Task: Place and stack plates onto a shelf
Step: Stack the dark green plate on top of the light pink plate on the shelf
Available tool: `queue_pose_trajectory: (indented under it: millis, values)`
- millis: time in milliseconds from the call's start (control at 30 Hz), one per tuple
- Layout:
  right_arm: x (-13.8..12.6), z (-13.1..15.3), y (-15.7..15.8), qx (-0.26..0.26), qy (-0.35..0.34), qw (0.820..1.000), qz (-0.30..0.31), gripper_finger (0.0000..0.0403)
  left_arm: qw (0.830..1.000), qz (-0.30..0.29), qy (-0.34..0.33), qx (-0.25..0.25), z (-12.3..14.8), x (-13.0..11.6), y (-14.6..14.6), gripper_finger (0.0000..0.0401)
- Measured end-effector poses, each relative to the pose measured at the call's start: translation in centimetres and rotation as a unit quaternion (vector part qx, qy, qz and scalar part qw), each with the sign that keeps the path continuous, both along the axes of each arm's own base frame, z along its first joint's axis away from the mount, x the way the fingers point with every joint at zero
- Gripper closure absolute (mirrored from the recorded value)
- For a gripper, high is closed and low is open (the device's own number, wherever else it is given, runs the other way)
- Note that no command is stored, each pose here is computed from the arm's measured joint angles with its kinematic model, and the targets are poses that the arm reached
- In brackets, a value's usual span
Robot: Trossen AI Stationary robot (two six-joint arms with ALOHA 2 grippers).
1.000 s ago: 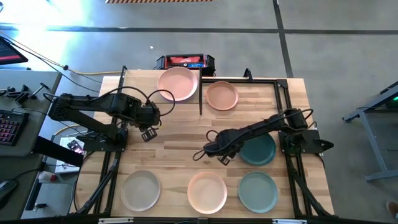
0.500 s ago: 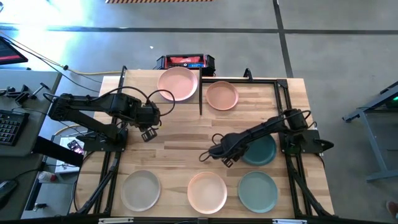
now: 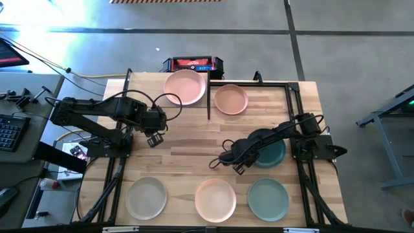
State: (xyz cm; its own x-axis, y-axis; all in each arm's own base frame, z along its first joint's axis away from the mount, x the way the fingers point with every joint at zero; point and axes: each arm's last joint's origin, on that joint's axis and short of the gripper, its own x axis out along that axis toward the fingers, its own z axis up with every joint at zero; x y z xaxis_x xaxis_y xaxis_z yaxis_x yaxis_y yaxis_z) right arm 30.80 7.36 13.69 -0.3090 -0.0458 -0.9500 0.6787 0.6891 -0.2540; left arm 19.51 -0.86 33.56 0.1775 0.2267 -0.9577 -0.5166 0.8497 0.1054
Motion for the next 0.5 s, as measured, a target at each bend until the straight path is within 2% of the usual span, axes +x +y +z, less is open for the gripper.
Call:
queue_pose_trajectory:
  millis: [67,133,333,500]
  values:
    - [-0.1,0.1,0.0,0.000,0.007,1.000,0.006,0.0385,1.000,0.000,0.000,0.000,0.0,0.0,0.0,0.0352]
    - [-0.2,0.1,-0.1,-0.001,0.012,1.000,0.011,0.0396,1.000,0.000,0.000,0.000,0.0,0.0,0.0,0.0352]
    - [-0.3,0.2,0.0,0.010,0.016,0.999,0.044,0.0399,1.000,0.000,-0.006,0.001,0.0,0.1,0.0,0.0352]
    - [-0.6,2.1,0.1,0.004,-0.018,0.998,0.066,0.0401,1.000,0.000,-0.015,0.003,0.1,0.3,0.0,0.0352]
